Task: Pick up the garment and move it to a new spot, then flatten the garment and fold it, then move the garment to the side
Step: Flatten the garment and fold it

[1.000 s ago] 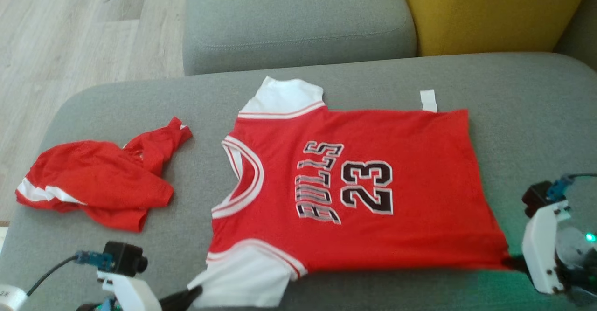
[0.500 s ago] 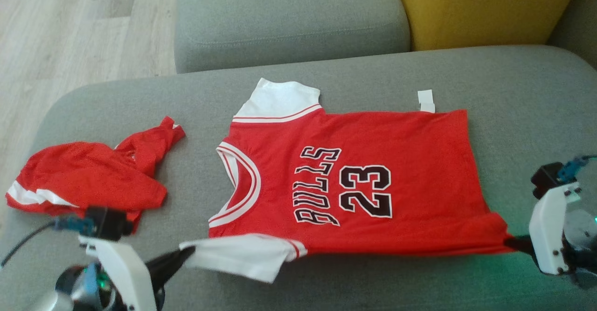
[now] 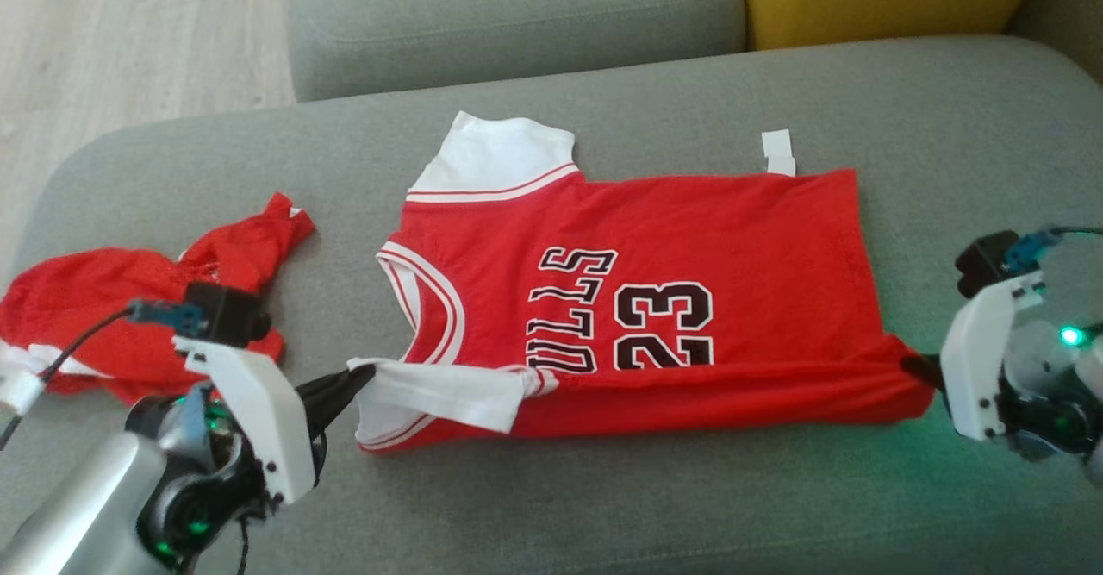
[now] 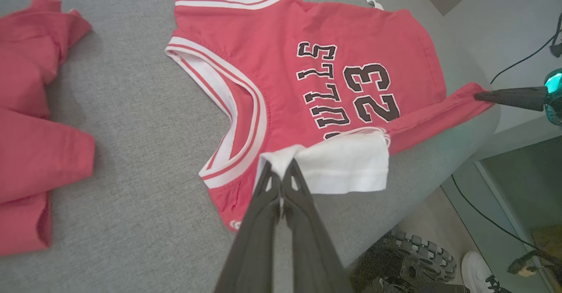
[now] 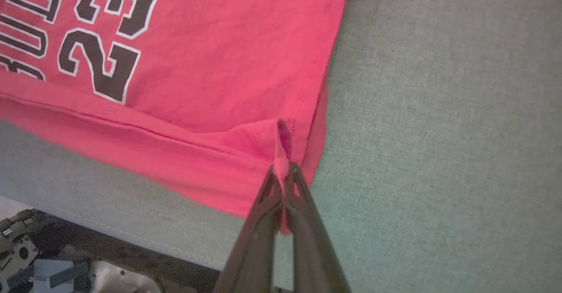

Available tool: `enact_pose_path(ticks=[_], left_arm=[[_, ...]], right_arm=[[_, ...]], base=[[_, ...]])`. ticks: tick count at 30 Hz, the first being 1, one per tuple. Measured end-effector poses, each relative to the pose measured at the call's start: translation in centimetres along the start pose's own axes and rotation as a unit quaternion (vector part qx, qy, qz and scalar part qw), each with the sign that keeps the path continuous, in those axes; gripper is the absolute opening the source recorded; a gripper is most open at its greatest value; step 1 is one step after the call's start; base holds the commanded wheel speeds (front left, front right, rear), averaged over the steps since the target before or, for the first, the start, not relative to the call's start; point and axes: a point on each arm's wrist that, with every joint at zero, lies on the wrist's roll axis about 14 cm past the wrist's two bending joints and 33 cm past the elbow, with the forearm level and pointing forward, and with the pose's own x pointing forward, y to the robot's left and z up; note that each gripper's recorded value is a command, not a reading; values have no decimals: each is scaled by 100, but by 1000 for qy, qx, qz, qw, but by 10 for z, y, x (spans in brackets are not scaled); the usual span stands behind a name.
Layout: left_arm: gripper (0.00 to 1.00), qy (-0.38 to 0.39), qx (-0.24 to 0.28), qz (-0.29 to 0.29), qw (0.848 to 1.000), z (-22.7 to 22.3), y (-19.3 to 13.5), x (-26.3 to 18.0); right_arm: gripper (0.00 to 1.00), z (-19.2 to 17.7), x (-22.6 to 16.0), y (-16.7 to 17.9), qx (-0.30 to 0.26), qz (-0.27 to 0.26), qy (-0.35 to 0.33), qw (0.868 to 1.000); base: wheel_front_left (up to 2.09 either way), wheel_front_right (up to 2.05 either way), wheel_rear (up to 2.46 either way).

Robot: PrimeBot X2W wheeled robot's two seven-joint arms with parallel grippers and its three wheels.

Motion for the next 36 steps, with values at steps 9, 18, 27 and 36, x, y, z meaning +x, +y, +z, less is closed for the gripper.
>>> enact_pose_path(ticks=[9,18,27,36], left_arm=[[0,31,13,0,999,-1,8,31],[0,30,8,7,1000,6,22,53],[0,18,-10,20,1000,6,33,67],[100,-56,-20,59,996,24,45,68]], right_arm=[[0,-3,15,-1,4,-11,-5,1000],[0,32,19,-11,-1,-28,-69,997],[0,31,35,-6,3,-22,-69,997],[100,51,34,-5,-1,-33,-146,989]], base=[[0,0,0],[0,0,0],[0,0,0],[0,0,0]])
